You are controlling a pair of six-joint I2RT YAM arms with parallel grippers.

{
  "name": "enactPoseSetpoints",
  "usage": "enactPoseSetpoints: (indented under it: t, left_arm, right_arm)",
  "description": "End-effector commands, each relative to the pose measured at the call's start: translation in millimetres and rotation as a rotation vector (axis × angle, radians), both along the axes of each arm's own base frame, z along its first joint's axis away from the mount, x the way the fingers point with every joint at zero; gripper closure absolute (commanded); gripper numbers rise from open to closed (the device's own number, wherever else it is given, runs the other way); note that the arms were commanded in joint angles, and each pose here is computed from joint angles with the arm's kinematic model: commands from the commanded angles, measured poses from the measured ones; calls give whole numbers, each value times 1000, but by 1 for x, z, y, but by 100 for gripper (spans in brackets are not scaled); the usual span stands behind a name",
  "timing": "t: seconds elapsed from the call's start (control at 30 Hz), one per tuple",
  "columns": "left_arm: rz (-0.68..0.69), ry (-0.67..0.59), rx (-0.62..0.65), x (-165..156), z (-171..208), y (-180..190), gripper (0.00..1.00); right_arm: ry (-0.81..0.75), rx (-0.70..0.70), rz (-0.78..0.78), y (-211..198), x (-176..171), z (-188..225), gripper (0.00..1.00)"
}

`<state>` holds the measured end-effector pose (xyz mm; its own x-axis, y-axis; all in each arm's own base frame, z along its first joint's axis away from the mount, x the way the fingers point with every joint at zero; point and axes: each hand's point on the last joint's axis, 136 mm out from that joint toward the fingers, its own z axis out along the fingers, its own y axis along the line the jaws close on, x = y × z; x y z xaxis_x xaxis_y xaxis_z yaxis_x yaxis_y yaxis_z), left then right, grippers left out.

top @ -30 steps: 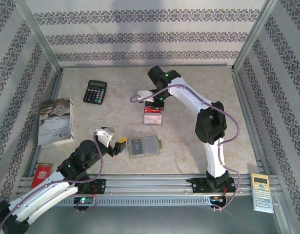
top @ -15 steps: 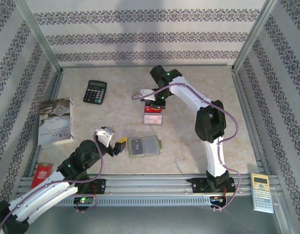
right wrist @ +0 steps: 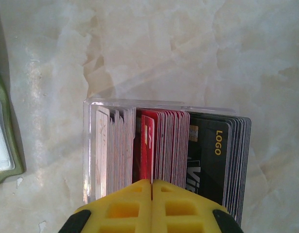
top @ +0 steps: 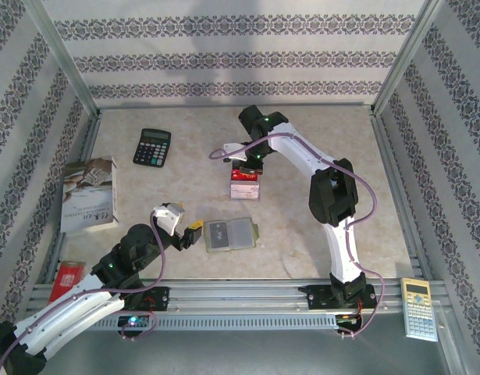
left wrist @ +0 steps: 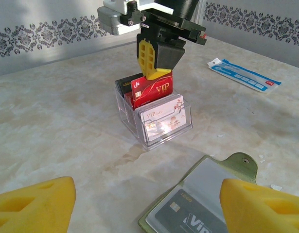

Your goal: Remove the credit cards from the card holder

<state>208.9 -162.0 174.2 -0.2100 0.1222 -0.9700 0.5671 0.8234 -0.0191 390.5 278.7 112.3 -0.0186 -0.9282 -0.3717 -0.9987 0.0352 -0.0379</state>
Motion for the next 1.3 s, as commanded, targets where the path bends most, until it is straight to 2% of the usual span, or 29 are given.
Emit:
enactPoseSetpoints:
  t: [0.0, 0.67, 0.77, 1.07, 1.27]
  left_arm:
    - [6, -50, -26, 2, 16, -1, 21]
    - [15, -38, -50, 2, 17, -1, 19]
    - [14, -38, -53, 2, 18, -1, 19]
    - [17, -39, -59, 3, 19, -1, 19]
    - [36, -38, -84, 4, 24, 1, 18]
  right_arm:
    - [-18, 11, 3, 2, 10, -4, 100]
    - [31, -8, -15, -3, 4, -35, 95]
    - [24, -9, -19, -5, 5, -35, 90]
    - [-10, 40, -42, -6, 8, -12, 78]
    - [-52, 91, -73, -8, 8, 22, 70]
